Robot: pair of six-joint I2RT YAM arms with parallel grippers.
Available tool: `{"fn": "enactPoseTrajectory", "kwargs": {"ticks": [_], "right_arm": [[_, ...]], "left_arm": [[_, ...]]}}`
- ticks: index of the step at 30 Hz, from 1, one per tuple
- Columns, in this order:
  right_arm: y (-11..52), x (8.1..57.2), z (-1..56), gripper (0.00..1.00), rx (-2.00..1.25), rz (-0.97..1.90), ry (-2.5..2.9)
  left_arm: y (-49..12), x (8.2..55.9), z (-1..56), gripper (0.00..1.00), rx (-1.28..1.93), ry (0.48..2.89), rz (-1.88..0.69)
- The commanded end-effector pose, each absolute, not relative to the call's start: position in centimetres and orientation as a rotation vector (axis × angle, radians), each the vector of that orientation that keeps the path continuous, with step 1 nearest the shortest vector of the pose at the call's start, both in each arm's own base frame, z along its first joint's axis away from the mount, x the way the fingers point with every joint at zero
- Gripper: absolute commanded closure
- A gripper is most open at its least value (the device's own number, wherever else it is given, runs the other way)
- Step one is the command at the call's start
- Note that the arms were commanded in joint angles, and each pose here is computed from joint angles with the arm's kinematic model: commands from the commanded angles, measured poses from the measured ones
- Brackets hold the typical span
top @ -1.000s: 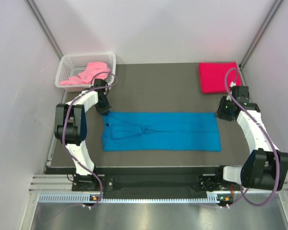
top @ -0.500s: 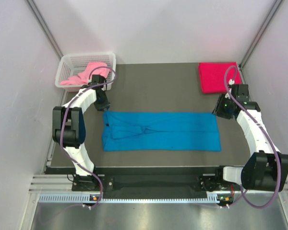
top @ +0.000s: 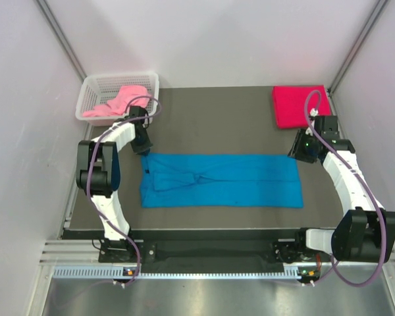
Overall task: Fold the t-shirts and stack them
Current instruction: Fold the tshirt
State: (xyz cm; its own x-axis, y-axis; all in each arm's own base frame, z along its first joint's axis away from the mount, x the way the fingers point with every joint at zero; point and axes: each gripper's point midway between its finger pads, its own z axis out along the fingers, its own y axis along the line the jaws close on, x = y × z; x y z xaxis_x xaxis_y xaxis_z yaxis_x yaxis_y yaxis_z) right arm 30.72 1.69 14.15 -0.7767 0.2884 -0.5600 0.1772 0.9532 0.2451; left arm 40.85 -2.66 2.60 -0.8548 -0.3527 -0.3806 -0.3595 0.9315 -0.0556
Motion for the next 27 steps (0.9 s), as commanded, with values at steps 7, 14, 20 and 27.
{"fn": "enactPoseTrajectory", "kwargs": {"ticks": [7, 14, 20, 27], "right_arm": [[2.8, 32.6, 16.2, 0.63, 0.291, 0.261, 2.375], [4.5, 32.8, 16.4, 0.63, 0.239, 0.267, 2.367], [5.5, 32.5, 16.0, 0.63, 0.236, 0.276, 2.367], [8.3, 32.8, 15.6, 0.63, 0.225, 0.348, 2.336]], "left_arm": [[-3.1, 44.0, 2.2, 1.0, -0.526, 2.608, -0.028], [-4.7, 46.7, 2.9, 1.0, -0.484, 2.541, -0.092], [-6.2, 48.5, 2.4, 1.0, -0.438, 2.518, -0.128], [-8.2, 50.0, 2.2, 1.0, -0.37, 2.493, -0.195]]}}
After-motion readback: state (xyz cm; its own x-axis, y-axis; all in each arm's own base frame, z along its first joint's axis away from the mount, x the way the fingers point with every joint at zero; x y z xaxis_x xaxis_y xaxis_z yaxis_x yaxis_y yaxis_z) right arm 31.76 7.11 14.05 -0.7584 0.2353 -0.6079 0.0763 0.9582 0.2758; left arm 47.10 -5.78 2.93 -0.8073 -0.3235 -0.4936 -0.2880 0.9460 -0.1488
